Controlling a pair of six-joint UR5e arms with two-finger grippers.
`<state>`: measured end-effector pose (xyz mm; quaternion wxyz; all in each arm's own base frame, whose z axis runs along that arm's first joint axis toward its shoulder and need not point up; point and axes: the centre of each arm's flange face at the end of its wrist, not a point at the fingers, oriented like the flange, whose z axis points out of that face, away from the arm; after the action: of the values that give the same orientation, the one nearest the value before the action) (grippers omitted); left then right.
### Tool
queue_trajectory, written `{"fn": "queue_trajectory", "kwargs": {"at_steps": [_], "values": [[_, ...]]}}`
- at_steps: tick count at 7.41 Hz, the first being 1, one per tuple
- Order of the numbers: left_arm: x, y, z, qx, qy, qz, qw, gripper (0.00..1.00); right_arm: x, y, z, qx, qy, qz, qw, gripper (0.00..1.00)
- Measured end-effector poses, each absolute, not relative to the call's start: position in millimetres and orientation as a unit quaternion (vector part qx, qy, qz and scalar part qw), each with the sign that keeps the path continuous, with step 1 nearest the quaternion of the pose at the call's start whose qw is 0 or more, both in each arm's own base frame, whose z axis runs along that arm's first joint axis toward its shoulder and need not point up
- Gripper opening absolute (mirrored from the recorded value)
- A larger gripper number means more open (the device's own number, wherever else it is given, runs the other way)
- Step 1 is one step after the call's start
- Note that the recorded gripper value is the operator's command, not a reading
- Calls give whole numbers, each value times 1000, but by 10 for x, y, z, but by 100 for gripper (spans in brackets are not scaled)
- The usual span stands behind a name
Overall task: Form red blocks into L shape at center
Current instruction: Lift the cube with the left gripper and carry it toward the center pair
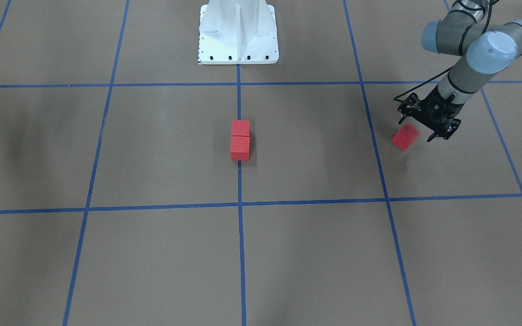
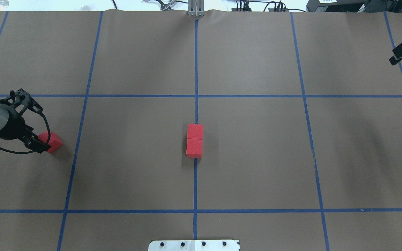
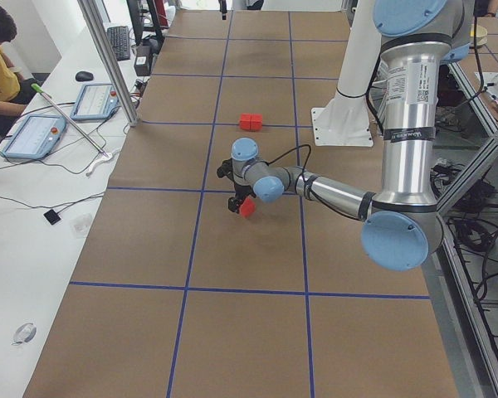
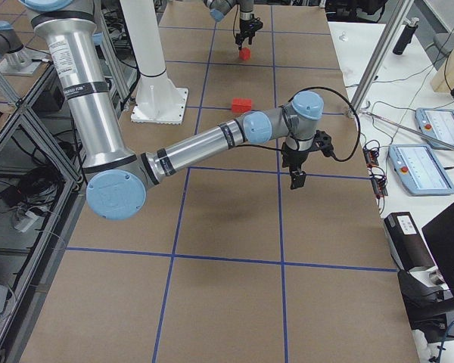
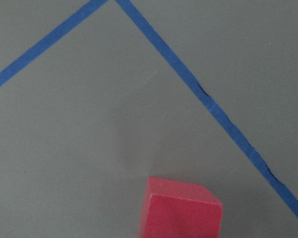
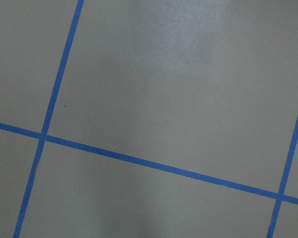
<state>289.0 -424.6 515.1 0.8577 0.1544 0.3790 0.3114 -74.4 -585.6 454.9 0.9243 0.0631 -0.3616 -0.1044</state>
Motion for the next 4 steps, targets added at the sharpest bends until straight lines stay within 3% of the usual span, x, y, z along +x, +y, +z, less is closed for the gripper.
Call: {"fn": "queue_trajectory", "kwargs": {"at_steps": [2, 3, 4], "values": [[2941, -4225, 5177, 153, 375, 314, 859, 44, -743, -5853, 4554, 63, -362, -104, 924, 100], [2950, -4226, 5180, 153, 374, 315, 859, 13, -743, -5853, 4554, 63, -362, -104, 924, 100], [2955, -4229, 5180, 153, 374, 315, 859, 0, -743, -5852, 4554, 63, -362, -104, 924, 100]]}}
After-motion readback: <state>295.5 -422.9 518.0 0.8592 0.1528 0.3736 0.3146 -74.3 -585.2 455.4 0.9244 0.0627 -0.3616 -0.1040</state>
